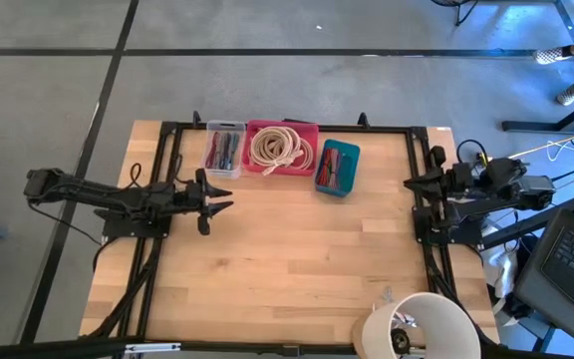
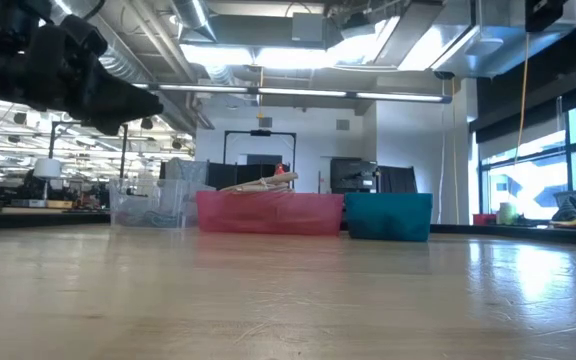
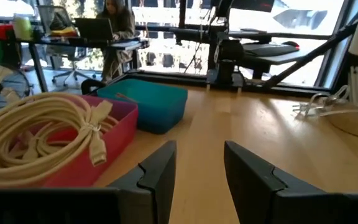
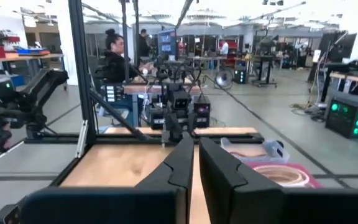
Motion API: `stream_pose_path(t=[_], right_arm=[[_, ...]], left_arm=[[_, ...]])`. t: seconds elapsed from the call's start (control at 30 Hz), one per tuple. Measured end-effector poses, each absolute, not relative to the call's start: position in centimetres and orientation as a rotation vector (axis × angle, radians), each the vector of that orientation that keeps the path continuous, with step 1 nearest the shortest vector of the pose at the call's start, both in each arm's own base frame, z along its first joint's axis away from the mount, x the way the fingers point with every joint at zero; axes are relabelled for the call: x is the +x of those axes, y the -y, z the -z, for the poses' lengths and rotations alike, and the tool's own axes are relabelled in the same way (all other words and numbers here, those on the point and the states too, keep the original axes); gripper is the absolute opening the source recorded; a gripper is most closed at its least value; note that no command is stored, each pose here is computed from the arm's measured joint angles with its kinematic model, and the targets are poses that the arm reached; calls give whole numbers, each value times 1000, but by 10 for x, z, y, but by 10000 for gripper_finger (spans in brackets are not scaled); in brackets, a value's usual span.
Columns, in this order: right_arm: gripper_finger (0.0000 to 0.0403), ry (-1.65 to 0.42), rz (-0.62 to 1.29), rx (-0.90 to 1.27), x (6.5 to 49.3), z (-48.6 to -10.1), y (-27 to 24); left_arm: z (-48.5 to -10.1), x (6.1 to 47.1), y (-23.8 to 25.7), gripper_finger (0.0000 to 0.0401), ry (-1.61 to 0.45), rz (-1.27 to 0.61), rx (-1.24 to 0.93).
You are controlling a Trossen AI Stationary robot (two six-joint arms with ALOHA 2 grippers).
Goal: Pick & Place USB Port
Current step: Return to Home Position
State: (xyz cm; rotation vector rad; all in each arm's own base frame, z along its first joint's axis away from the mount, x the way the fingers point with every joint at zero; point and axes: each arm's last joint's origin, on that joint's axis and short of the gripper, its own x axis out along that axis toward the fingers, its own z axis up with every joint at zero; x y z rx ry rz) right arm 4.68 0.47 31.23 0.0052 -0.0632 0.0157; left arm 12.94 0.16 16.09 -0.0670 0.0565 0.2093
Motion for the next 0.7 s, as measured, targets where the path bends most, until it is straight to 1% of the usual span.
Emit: stream_pose_path(t=[0.1, 0.23, 0.4, 0.7], right_arm=[[31, 38, -16, 29, 47, -310, -5], [31, -49, -14, 58, 47, -301, -5], [31, -89, -12, 71, 47, -297, -5], [31, -95, -15, -4, 47, -297, -5]], left_arm=[[-161, 129, -3, 127, -52, -207, -77], [-161, 129, -3, 127, -46, -214, -133], [-161, 129, -3, 127, -30, -215, -289], [-161, 129, -3, 127, -27, -217, -310]])
